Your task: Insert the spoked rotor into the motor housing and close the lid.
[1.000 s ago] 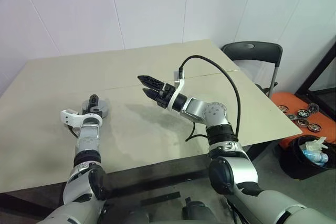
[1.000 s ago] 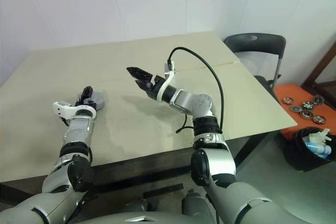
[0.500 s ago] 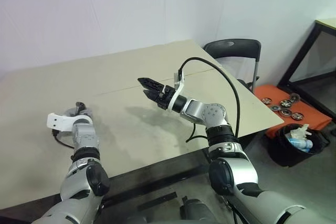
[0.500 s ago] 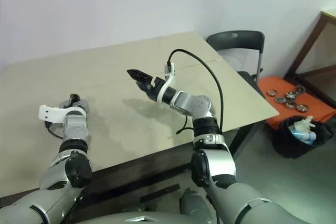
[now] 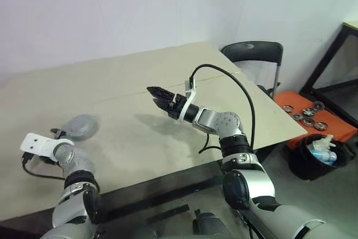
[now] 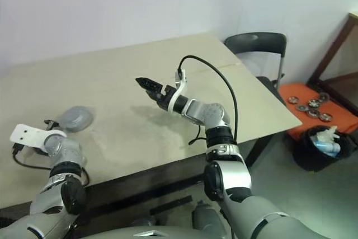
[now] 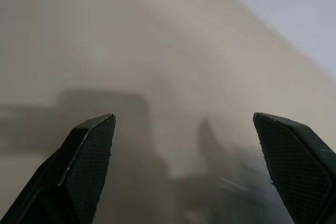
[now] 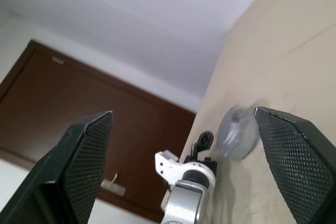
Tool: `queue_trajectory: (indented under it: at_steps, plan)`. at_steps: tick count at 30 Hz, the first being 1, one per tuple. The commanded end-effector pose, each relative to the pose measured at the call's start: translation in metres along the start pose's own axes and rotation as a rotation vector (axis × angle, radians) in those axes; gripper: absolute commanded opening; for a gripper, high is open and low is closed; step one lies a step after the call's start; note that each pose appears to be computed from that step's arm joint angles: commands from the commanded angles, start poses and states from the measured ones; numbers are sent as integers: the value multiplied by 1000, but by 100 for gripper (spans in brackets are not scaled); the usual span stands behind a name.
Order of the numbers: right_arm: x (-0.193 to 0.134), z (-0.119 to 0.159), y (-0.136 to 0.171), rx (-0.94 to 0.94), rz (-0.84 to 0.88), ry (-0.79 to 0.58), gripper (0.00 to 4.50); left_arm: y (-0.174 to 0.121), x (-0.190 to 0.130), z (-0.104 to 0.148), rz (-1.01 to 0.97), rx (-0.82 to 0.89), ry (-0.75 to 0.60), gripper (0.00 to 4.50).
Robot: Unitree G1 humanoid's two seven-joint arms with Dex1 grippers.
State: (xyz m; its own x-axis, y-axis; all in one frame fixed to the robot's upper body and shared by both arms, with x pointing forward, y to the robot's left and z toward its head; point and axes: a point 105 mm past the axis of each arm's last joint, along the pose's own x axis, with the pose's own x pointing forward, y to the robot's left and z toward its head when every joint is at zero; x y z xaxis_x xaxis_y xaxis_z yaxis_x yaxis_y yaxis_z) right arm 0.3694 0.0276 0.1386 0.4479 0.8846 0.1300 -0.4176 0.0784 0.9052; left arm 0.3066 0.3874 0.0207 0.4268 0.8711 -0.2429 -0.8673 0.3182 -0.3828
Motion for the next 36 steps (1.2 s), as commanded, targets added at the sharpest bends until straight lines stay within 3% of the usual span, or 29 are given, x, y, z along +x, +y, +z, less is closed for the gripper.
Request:
queue_trajectory:
  at_steps: [1,8,14,19,24,26,30,36]
  plan:
    - [8,-4,11,-1,54,9,450,-23,-1,29,-88,73,-136,446]
    - [6,-12,19,-57,91,52,450,-114,-45,62,-720,37,-273,446]
    - [0,5,-2,-463,-108,20,450,-160,-111,59,-1281,99,-208,446]
    - [-20,33,-25,-836,-280,7,450,-150,-155,32,-1602,292,-82,446]
    - [-37,64,-19,-1010,-328,-66,450,-132,-174,27,-1723,358,10,446]
    - [-42,74,-11,-1055,-316,-96,450,-125,-179,28,-1750,376,25,446]
    - [-49,70,-6,-1173,-272,-28,450,-116,-193,30,-1810,388,32,446]
    - [-56,73,-3,-1179,-256,-47,450,-108,-203,28,-1832,402,34,446]
